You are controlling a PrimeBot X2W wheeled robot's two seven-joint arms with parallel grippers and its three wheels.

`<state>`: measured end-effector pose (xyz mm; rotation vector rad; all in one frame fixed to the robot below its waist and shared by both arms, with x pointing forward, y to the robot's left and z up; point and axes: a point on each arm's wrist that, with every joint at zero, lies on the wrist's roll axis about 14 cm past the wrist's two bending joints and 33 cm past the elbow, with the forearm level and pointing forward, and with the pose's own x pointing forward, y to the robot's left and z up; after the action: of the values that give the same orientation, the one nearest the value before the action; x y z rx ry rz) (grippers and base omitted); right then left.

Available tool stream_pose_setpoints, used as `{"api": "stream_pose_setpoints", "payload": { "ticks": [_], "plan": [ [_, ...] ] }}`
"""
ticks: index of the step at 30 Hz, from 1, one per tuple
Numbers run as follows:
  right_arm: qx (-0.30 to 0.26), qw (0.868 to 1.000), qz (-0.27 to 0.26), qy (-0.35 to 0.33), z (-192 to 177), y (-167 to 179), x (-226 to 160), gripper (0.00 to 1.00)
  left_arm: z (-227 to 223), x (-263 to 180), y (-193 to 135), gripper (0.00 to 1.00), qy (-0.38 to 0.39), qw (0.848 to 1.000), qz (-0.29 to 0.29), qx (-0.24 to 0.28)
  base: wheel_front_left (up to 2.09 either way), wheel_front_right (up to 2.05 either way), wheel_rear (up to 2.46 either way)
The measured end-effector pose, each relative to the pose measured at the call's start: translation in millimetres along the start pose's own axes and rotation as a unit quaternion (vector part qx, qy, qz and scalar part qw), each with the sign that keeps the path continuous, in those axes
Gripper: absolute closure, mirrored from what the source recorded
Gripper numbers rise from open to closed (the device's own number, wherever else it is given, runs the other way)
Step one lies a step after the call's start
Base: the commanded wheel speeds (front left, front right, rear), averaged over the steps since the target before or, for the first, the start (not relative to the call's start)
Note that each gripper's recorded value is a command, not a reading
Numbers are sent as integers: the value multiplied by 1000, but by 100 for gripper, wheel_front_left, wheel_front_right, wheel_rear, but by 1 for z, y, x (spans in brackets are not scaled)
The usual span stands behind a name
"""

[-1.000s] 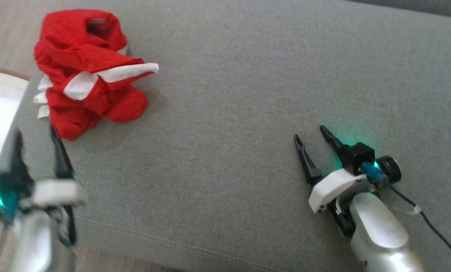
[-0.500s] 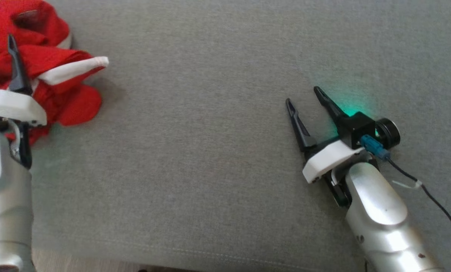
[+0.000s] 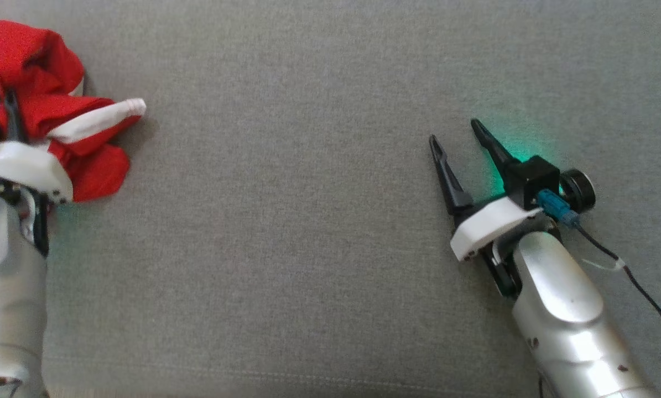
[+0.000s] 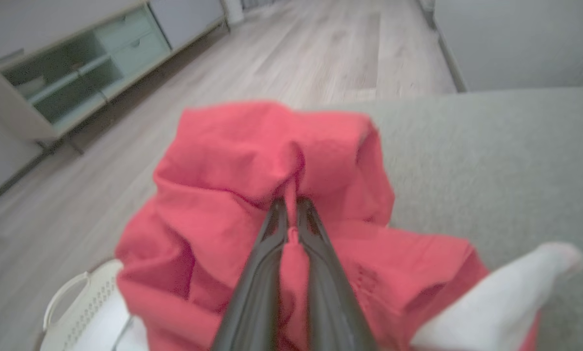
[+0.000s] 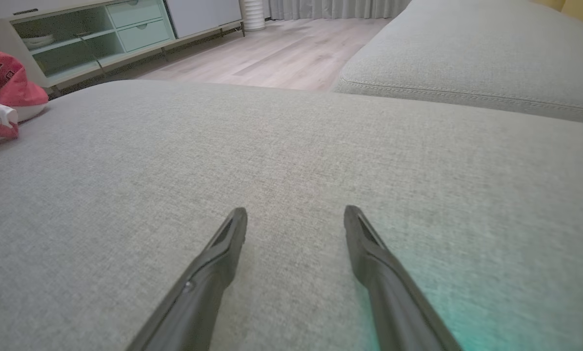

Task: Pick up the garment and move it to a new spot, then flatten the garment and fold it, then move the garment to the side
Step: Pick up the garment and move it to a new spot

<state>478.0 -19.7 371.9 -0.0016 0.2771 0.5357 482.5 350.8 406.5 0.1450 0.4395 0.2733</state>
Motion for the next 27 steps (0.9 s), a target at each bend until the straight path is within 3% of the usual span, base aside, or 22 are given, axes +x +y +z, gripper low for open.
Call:
{"api": "stream_pose_setpoints", "payload": {
  "ticks": [3,6,11,12,13,17,21,23,26,27],
  "plan": [
    [-2,1000,-9,3,2,-4,-9,0,46,-1,-6,100,-76,997,-13,21,0,0,0],
    [5,1000,-21,13,-4,-7,-25,0,117,-5,-25,100,-173,983,-43,41,0,0,0],
    [16,999,-49,17,-6,-16,-51,0,223,-37,-88,100,-319,939,-114,59,0,0,0],
    [21,998,-55,16,-5,-19,-56,0,237,-46,-108,100,-340,929,-136,60,0,0,0],
    [27,997,-68,10,-2,-25,-65,0,256,-65,-149,100,-373,908,-183,54,0,0,0],
    [33,995,-96,-1,5,-39,-83,0,285,-112,-228,100,-423,862,-276,40,0,0,0],
    [40,992,-120,-3,4,-48,-105,0,297,-153,-283,100,-444,825,-351,12,0,0,0],
    [44,990,-134,-5,3,-53,-115,0,290,-167,-306,100,-435,813,-386,-7,0,0,0],
    [47,988,-149,-7,3,-60,-126,0,254,-172,-334,100,-389,817,-425,-26,0,0,0],
    [48,987,-152,-8,3,-61,-128,0,236,-169,-340,57,-367,823,-432,-27,0,0,0]
  ]
}}
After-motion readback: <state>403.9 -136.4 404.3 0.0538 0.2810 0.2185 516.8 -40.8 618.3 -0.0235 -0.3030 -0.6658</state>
